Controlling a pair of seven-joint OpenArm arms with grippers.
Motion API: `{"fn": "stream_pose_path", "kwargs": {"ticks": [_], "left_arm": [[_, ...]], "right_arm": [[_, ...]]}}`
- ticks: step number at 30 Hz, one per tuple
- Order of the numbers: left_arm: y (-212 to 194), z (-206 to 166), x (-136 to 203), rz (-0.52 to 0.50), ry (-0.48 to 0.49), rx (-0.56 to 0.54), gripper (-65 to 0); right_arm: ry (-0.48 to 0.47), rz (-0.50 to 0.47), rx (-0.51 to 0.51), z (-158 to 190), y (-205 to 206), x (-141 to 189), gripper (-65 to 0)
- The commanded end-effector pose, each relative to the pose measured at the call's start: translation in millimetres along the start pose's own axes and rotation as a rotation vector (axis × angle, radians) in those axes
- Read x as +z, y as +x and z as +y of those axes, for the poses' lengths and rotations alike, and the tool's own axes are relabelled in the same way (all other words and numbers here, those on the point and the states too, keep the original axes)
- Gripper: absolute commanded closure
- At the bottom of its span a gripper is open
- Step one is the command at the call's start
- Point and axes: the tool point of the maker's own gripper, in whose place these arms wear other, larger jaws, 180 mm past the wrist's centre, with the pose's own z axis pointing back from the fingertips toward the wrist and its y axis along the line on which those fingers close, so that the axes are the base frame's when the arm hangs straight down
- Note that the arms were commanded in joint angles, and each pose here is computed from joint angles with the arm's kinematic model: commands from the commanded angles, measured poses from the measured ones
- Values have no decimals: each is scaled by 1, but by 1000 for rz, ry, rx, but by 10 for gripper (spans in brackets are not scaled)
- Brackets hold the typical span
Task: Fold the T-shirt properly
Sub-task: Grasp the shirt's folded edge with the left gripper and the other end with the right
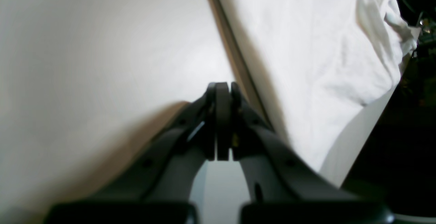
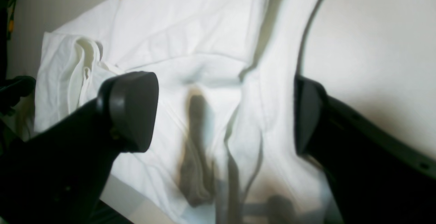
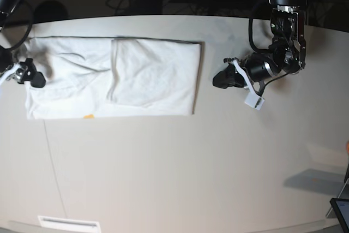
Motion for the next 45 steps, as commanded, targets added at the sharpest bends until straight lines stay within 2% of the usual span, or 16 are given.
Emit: {"fn": "stream_pose_path", "kwargs": {"ticks": [1,7,13,14,16,20,23,26,33,42,45], "left_arm": [[11,1,4,-34,-5,-12,0],[11,1,3,-35,-7,-9,0],[11,-4,-1,-44,-18,0,0],[11,-4,-1,-44,-18,0,0],[11,-4,-1,-44,-18,0,0],[11,-4,-1,-44,-18,0,0],[9,-6,-3,-37,-24,-2,0],[4,-17,-13,-8,-58,-18,0],[1,-50,-52,14,-165,10,0],[5,-78,-72,24,-237,-9,0],[11,-82,-80,14,-230,29,0]], "right_arm": [[-75,203,-21,-14,-46,1,-538],[-46,252,-14,-3,-64,-11,-415],[-33,266,-15,2,-69,-17,-390],[-45,260,-42,0,-68,-16,-376],[-56,257,-67,-1,-68,-16,-281],[-63,248,-68,-3,-64,-15,-7],[-81,229,-98,-5,-60,-15,-15],[-115,181,-86,-2,-45,-9,-1],[-194,54,-82,12,2,9,-1],[-250,-53,-48,32,44,30,-1],[-266,-101,-30,41,60,39,-1]]}}
